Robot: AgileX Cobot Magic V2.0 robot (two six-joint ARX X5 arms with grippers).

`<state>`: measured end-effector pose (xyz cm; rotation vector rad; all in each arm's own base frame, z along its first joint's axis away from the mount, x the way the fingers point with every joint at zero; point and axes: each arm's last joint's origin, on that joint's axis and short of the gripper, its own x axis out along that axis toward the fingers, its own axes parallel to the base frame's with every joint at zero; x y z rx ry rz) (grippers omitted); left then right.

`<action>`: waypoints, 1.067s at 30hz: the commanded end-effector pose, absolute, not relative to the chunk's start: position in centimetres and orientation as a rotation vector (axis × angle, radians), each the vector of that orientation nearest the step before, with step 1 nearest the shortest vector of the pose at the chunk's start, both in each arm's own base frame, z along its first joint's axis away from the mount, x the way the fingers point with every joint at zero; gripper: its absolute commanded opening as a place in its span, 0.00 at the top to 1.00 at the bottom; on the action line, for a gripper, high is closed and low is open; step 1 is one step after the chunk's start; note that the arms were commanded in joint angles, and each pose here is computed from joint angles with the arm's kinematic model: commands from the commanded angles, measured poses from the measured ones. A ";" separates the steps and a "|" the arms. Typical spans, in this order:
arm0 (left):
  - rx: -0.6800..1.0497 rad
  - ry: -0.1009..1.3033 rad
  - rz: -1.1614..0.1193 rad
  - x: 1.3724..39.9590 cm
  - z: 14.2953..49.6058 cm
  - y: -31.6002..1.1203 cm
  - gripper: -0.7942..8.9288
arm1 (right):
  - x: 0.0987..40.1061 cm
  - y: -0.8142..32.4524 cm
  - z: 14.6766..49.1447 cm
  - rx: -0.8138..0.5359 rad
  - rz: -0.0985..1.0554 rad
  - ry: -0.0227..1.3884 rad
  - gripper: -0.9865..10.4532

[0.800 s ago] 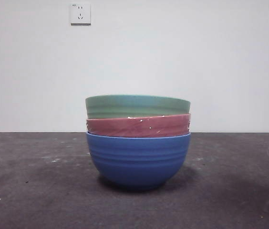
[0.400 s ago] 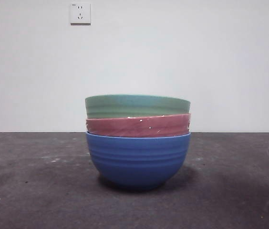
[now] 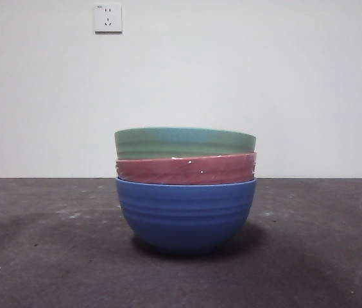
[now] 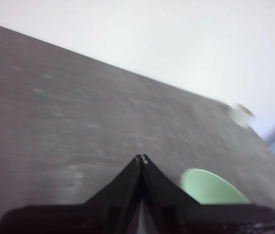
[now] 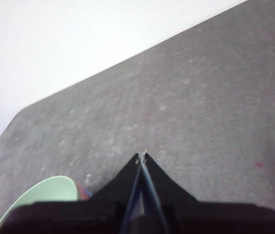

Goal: Pick up the green bowl on the top,put the green bowl on the left,pick up the red bowl in the middle,put the red bowl on the right

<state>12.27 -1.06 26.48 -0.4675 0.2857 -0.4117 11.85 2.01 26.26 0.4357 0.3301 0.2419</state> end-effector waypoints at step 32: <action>-0.143 0.743 -0.623 19.0 31.5 -10.5 0.59 | 15.7 3.1 30.6 0.257 0.441 0.486 0.72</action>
